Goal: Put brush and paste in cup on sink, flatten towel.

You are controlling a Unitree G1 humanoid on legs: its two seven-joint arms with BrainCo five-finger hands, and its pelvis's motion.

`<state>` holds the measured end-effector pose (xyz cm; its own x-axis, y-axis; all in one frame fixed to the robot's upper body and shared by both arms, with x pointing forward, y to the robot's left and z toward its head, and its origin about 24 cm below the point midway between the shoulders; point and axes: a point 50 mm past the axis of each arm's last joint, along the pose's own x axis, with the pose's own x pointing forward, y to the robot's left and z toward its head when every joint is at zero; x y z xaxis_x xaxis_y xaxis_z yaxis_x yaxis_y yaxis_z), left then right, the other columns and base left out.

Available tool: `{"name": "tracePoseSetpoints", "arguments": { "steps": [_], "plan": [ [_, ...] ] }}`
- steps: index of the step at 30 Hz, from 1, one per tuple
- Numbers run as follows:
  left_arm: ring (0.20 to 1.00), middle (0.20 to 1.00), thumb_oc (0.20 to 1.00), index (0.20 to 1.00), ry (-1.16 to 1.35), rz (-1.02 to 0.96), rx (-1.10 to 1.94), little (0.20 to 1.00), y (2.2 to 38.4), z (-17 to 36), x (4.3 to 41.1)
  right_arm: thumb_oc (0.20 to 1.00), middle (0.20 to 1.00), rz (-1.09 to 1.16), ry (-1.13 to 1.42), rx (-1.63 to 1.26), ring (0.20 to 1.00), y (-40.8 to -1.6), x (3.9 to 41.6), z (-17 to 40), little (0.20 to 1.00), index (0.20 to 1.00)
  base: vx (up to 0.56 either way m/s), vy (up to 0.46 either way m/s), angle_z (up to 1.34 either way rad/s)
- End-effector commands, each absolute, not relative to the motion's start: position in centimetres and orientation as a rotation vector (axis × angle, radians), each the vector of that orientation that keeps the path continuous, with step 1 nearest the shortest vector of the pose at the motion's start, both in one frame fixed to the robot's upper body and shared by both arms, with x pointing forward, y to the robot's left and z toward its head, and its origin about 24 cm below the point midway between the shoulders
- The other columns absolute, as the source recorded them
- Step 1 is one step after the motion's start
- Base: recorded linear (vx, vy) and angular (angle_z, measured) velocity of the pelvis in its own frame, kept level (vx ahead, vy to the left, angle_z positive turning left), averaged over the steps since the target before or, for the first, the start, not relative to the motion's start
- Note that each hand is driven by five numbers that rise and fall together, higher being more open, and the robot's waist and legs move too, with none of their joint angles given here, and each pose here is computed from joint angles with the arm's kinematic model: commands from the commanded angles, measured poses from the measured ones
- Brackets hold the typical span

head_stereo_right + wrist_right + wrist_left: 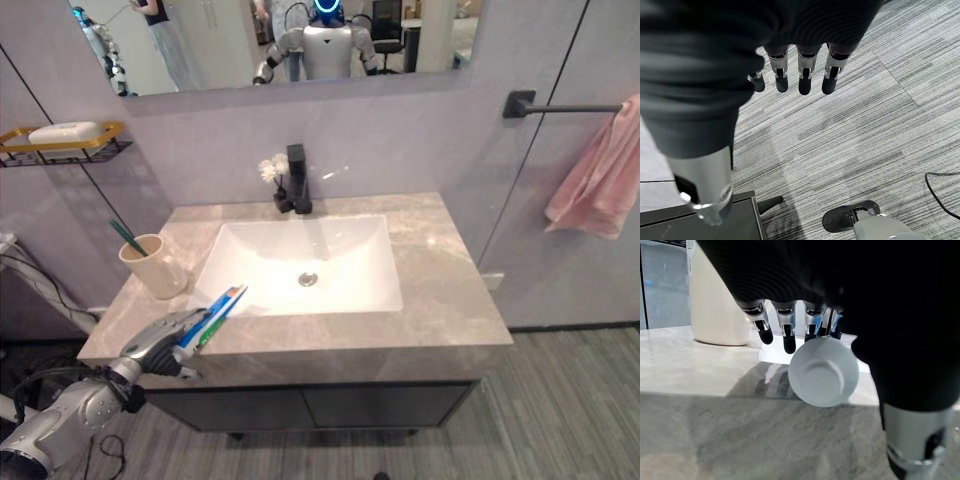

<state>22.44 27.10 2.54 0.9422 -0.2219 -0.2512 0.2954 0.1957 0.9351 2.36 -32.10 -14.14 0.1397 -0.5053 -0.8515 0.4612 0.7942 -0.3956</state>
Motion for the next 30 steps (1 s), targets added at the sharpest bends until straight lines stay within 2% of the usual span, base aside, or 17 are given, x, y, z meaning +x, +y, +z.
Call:
{"name": "tracePoseSetpoints", "arguments": {
  "steps": [1, 3, 4, 5, 6, 8, 9, 26, 27, 28, 30],
  "plan": [
    [1.000, 1.000, 1.000, 1.000, 0.030, -0.333, 1.354, 1.000, 27.3, 3.7, 23.9, 1.000, 1.000, -0.688, 1.239, -0.064, 1.000, -31.8, 3.5, -14.2, 1.000, 1.000, 0.00, 0.000, 0.00],
    [1.000, 1.000, 1.000, 1.000, 0.032, -0.334, 1.354, 1.000, 27.3, 3.7, 23.8, 1.000, 1.000, -0.685, 1.243, -0.064, 1.000, -31.8, 3.5, -14.2, 1.000, 1.000, 0.00, 0.000, 0.00],
    [0.627, 0.627, 0.627, 0.627, 0.038, -0.341, 1.351, 0.627, 27.3, 3.5, 23.7, 1.000, 1.000, -0.677, 1.246, -0.067, 1.000, -31.6, 3.4, -14.3, 1.000, 1.000, 0.00, 0.000, 0.00],
    [0.548, 0.548, 0.548, 0.548, 0.041, -0.342, 1.352, 0.548, 27.3, 3.5, 23.7, 1.000, 1.000, -0.672, 1.248, -0.069, 1.000, -31.5, 3.4, -14.3, 1.000, 1.000, 0.00, 0.000, 0.00],
    [0.507, 0.507, 0.507, 0.507, 0.041, -0.342, 1.352, 0.507, 27.3, 3.5, 23.6, 1.000, 1.000, -0.672, 1.248, -0.069, 1.000, -31.5, 3.4, -14.3, 1.000, 1.000, 0.00, 0.000, 0.00],
    [0.231, 0.231, 0.231, 0.231, 0.050, -0.350, 1.355, 0.231, 27.4, 3.2, 23.5, 1.000, 1.000, -0.664, 1.256, -0.075, 1.000, -31.4, 3.3, -14.4, 1.000, 1.000, 0.00, 0.000, 0.00],
    [0.200, 0.200, 0.200, 0.200, 0.050, -0.352, 1.360, 0.200, 27.4, 3.2, 23.5, 1.000, 1.000, -0.660, 1.256, -0.079, 1.000, -31.4, 3.4, -14.4, 1.000, 1.000, 0.00, 0.000, 0.00],
    [0.216, 0.216, 0.216, 0.216, 0.117, -0.393, 1.419, 0.216, 27.9, 1.4, 23.1, 1.000, 1.000, -0.668, 1.257, -0.095, 1.000, -31.7, 3.8, -14.2, 1.000, 1.000, 0.00, 0.000, 0.00],
    [0.288, 0.288, 0.288, 0.288, 0.117, -0.393, 1.419, 0.288, 27.9, 1.4, 23.1, 1.000, 1.000, -0.667, 1.257, -0.095, 1.000, -31.7, 3.8, -14.2, 1.000, 1.000, 0.00, 0.000, 0.00],
    [0.545, 0.545, 0.545, 0.545, 0.122, -0.384, 1.414, 0.545, 27.9, 1.3, 23.0, 1.000, 1.000, -0.668, 1.255, -0.096, 1.000, -31.7, 3.9, -14.2, 1.000, 1.000, 0.00, 0.000, 0.00],
    [0.683, 0.683, 0.683, 0.683, 0.129, -0.376, 1.414, 0.683, 28.0, 1.2, 22.9, 1.000, 1.000, -0.668, 1.254, -0.097, 1.000, -31.7, 4.0, -14.2, 1.000, 1.000, 0.00, 0.000, 0.00]
  ]
}}
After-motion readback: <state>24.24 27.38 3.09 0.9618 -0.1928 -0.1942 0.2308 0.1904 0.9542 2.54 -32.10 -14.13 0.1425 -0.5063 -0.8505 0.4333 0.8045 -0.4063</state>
